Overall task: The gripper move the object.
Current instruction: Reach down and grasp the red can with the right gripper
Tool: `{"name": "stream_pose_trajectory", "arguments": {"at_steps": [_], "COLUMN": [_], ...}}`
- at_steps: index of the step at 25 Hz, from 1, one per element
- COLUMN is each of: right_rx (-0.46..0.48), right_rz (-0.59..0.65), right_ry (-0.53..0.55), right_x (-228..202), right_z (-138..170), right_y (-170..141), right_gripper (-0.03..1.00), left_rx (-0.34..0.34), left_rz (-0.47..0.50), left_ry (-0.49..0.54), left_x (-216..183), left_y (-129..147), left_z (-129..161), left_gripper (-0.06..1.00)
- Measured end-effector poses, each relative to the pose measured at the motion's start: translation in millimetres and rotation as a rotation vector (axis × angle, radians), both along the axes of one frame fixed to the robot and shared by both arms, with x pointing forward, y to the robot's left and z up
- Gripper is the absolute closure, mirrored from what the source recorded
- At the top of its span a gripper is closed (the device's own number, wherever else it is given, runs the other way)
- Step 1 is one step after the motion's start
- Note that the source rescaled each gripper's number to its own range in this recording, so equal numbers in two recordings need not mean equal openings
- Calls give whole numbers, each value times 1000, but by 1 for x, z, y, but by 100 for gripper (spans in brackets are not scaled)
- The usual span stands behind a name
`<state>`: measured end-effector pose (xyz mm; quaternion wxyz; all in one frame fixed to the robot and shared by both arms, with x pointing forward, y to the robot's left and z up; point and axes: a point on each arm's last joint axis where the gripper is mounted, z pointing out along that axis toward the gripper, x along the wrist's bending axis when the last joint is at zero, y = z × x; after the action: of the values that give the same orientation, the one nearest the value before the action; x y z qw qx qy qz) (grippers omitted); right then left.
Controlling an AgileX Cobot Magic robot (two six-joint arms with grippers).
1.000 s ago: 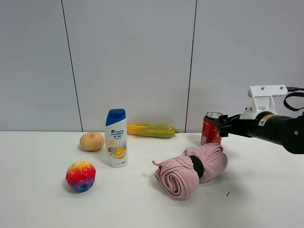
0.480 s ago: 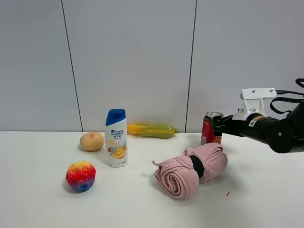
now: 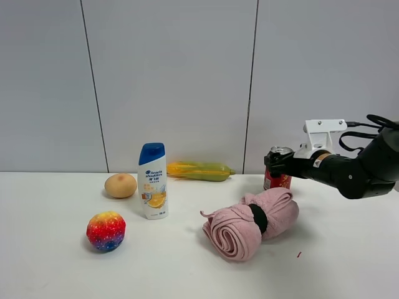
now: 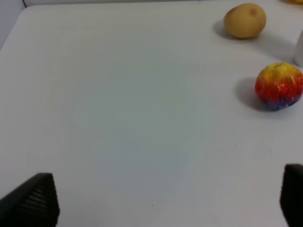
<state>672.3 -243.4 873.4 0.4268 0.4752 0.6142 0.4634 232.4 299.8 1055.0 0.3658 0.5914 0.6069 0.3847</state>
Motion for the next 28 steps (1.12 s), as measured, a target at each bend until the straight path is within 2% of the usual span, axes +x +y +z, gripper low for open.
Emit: {"name": "stream_pose_trajectory", "arguments": {"at_steps": [11, 13, 16, 17, 18, 20, 21, 28], "right_rx": [-5, -6, -5, -3, -3, -2, 0, 1], "right_rz": [18, 21, 34, 39, 39, 43, 43, 40], "right_ry": [38, 48, 57, 56, 58, 65, 63, 67], "right_x": [10, 9, 9, 9, 9, 8, 8, 9], "right_z": [-24, -28, -29, -29, -29, -33, -34, -34], "right_y": [3, 3, 5, 6, 6, 7, 7, 7], "right_gripper": [-3, 0, 21, 33, 48, 84, 97, 96], "left_rx": [0, 0, 0, 0, 0, 0, 0, 0], "left_rz": [0, 0, 0, 0, 0, 0, 0, 0], "left_ry": [0, 0, 0, 0, 0, 0, 0, 0], "left_x": [0, 0, 0, 0, 0, 0, 0, 0], "left_y": [0, 0, 0, 0, 0, 0, 0, 0], "left_z": [0, 0, 0, 0, 0, 0, 0, 0], "left_gripper": [-6, -6, -6, -6, -6, -6, -6, -6]}}
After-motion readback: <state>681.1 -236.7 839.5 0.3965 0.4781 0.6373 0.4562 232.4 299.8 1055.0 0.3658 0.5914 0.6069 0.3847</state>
